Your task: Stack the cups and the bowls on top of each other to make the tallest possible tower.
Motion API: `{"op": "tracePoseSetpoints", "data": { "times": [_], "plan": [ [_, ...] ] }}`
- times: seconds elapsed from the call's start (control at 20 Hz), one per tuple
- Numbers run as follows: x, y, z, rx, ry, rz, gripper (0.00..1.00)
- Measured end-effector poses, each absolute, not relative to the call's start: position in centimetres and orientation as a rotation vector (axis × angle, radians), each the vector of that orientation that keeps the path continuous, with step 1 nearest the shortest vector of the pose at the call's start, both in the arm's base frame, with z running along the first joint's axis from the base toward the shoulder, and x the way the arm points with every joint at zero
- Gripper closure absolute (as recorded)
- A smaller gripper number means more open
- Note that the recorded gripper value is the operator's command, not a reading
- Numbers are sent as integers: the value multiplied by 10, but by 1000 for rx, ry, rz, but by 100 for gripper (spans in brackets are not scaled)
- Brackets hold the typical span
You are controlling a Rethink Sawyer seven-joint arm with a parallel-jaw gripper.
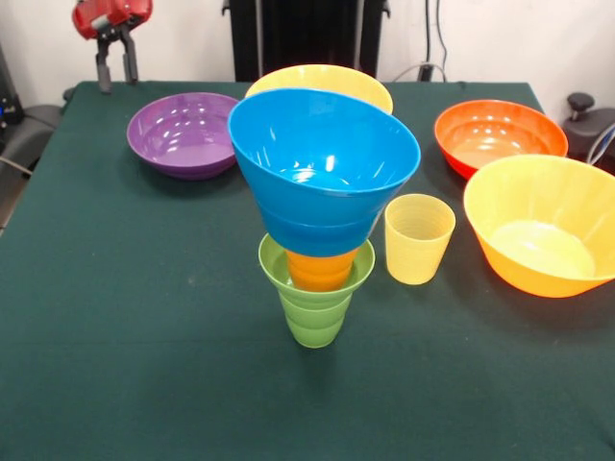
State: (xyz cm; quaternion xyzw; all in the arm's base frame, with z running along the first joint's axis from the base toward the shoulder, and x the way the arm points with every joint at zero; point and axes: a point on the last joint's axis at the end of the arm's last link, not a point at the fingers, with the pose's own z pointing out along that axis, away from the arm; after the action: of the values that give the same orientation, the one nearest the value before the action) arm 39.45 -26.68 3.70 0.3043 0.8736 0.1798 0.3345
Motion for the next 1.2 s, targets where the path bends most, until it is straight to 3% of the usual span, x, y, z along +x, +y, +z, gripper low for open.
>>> {"op": "tracePoseSetpoints", "data": {
  "times": [0.65, 1.2],
  "plan": [
    [376, -214, 16, 646, 2703, 327, 0],
    [360, -226, 4, 681, 2755, 243, 0]
  ]
}}
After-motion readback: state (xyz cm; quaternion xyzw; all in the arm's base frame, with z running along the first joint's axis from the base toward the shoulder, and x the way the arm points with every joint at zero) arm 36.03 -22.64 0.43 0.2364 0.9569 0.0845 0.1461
